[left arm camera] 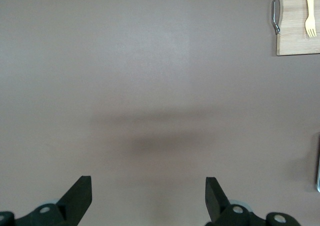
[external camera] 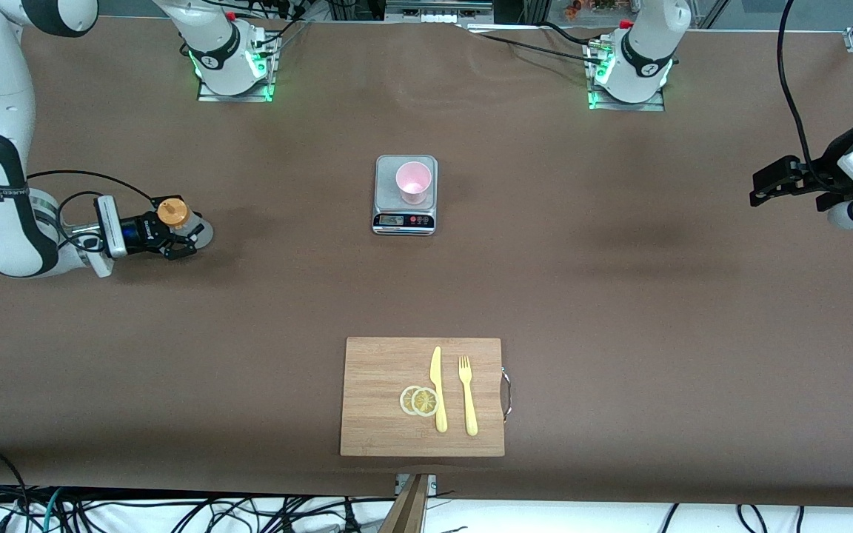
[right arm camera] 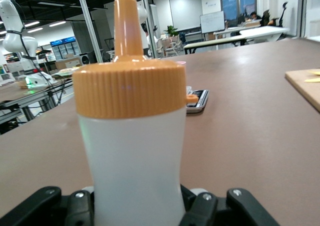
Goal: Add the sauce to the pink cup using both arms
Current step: 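Carry the sauce bottle back to its spot with the right gripper, then set the bottle upright and open the right gripper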
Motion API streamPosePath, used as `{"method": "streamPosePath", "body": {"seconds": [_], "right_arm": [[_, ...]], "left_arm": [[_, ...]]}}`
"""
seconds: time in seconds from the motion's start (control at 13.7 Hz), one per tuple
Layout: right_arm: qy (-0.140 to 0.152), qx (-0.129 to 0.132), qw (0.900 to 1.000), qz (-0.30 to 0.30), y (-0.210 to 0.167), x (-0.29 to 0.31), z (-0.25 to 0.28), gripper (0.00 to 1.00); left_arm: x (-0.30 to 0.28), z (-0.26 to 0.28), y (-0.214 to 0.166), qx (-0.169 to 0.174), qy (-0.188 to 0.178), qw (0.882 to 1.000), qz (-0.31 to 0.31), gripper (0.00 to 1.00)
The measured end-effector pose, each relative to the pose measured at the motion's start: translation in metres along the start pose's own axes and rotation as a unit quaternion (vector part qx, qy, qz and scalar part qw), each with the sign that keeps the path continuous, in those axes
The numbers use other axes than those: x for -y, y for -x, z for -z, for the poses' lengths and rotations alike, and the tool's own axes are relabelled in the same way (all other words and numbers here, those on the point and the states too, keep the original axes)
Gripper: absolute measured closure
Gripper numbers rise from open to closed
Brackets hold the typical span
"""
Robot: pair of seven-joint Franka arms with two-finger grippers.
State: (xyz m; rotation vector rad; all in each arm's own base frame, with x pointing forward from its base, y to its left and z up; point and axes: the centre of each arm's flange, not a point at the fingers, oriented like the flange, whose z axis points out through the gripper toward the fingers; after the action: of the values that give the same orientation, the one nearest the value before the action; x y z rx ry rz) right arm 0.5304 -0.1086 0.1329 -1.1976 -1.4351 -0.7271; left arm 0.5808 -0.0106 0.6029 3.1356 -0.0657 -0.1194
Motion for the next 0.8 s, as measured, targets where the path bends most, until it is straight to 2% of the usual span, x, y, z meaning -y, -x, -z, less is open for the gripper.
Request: {"method": "streamPosePath", "body": {"seconds": [0.36,0.44,0.51,0.58,0.8], "right_arm": [[0.002,-0.001,1.000,0.020,0.026,-0.016,0.000,0.74],[0.002,0.000,1.000,0.020,0.028,-0.017,0.001,0.68],[0.002,0.000,1.000,0.020,0.030,-0.017,0.001,0.68],[0.003,0.000,1.000,0.019,0.030,-0.017,0.003,0.64],[0.006,0.003,1.000,0.017,0.030,-0.012,0.012,0.33]], "left_arm": [[0.000,0.000,0.000,0.000,0.000,1.000,0.000,0.00],[0.000,0.000,0.000,0.000,0.000,1.000,0.000,0.00],[0.000,0.000,0.000,0.000,0.000,1.000,0.000,0.00],[0.000,0.000,0.000,0.000,0.000,1.000,0.000,0.00],[0.000,0.000,0.000,0.000,0.000,1.000,0.000,0.00]]}}
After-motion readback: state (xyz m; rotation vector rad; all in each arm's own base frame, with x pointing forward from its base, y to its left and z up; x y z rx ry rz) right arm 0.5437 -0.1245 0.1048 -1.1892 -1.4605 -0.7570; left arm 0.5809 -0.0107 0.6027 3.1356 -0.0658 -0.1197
